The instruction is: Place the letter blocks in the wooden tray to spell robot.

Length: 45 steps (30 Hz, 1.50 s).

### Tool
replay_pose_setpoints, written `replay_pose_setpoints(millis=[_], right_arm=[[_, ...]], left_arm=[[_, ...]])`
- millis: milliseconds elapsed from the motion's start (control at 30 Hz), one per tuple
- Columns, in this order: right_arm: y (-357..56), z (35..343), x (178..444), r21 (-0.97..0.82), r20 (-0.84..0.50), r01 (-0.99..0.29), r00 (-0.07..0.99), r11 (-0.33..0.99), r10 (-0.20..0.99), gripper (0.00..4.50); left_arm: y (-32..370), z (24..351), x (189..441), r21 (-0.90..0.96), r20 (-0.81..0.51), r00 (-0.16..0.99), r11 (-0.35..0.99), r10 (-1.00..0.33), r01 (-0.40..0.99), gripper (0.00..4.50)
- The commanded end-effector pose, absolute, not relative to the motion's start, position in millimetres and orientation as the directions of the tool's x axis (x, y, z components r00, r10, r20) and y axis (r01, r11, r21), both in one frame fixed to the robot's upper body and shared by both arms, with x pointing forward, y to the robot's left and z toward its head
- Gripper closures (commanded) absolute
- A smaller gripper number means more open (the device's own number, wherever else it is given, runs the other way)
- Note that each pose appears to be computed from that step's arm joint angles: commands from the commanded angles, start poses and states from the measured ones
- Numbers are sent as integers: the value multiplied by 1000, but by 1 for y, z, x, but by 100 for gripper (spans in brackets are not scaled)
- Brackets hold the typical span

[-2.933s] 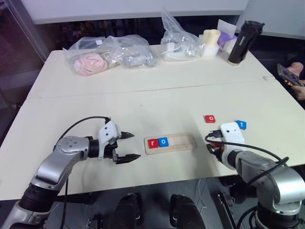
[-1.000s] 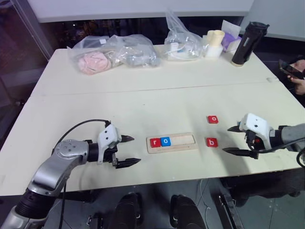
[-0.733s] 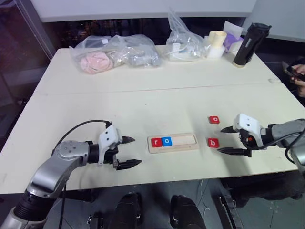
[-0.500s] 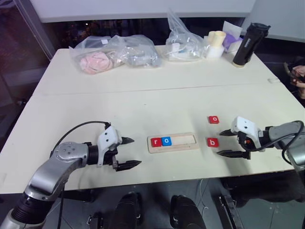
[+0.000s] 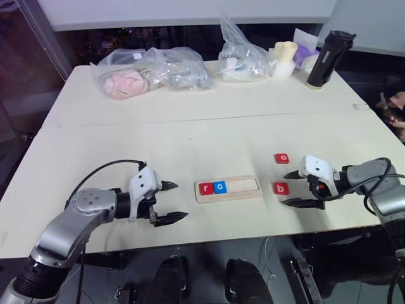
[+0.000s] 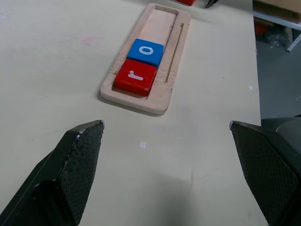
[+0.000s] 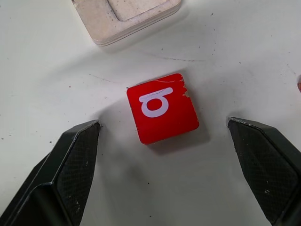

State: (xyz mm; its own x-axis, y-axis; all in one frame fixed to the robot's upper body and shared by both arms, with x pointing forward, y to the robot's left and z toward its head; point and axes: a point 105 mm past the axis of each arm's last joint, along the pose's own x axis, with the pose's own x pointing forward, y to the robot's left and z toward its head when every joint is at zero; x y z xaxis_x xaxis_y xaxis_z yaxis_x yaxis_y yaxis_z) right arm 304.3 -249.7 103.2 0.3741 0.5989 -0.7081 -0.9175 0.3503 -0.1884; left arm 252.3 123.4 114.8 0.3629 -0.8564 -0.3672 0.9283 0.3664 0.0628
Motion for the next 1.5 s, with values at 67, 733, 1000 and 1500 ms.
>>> replay_pose_setpoints(millis=[67,733,1000,1500], right_arm=[[-252,100,306,-192,-724,-921,366,339,584,9],[-232,99,308,-186,-704,-941,328,282,630,9],[-234,95,310,-194,-711,-935,343,298,614,335],[-168,143,313,-309,-673,-951,235,21,701,335]], left_arm=[[124,125,250,101,-346,379,367,-858,925,0],[126,122,249,101,-349,385,374,-854,922,0],[127,121,248,100,-348,387,376,-854,921,0],[127,120,251,102,-345,383,371,-857,923,0]])
